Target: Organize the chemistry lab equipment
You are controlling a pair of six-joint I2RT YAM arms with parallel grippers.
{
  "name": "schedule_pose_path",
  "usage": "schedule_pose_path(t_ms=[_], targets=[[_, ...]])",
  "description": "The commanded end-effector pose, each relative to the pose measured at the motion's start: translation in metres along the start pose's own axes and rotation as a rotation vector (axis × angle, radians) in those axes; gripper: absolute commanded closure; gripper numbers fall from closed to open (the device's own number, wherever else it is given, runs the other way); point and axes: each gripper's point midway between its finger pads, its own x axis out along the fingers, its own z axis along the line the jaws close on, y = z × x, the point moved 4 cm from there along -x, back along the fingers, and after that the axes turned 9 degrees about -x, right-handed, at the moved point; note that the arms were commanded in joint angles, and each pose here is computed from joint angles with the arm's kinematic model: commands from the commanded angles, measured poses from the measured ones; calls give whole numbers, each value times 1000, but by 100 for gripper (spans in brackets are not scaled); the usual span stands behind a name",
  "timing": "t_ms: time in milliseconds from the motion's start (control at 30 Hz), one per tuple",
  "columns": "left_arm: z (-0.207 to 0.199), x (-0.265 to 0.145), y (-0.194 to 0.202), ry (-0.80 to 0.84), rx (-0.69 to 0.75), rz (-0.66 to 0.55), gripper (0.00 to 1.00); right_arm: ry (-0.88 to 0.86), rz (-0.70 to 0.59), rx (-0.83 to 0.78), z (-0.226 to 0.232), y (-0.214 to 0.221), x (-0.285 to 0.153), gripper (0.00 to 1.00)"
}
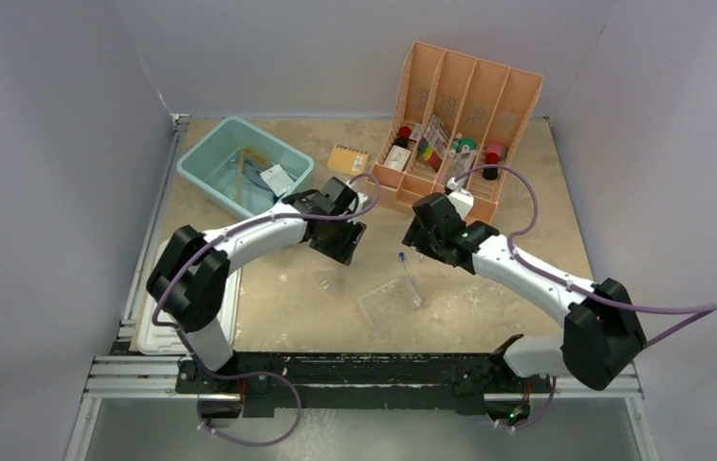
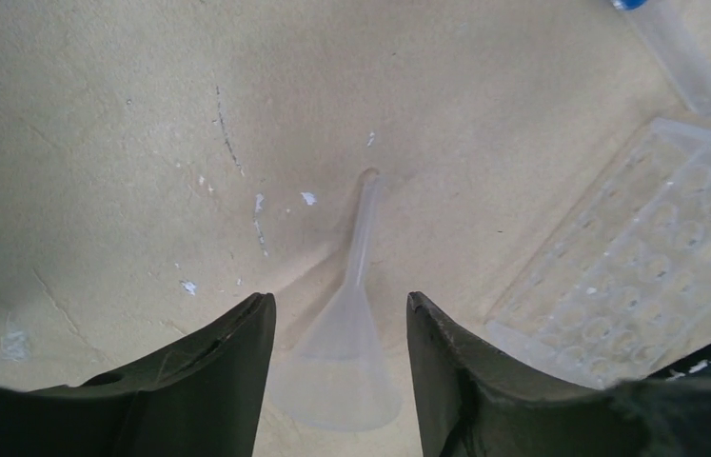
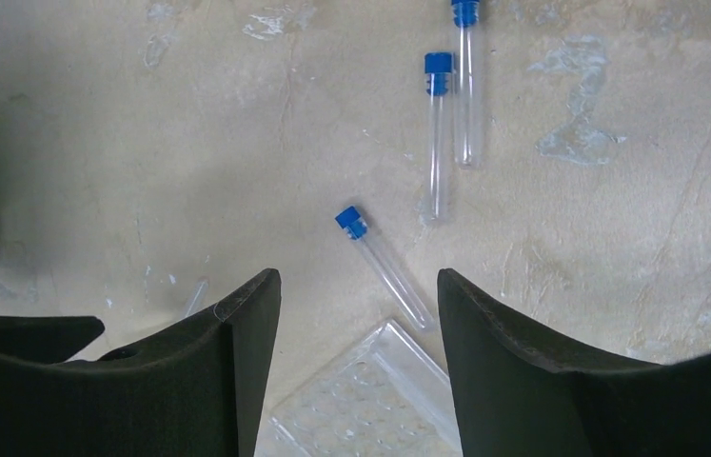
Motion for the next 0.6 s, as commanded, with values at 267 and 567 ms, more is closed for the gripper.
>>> schedule_pose_path(t_ms=[267,567], targets=[[-3,29,-6,-49,134,109,63,58,-67,38,-17,-8,-9,36],[-7,44,6,-106,179,194,75,80,-99,18,-23,-14,-10,36]])
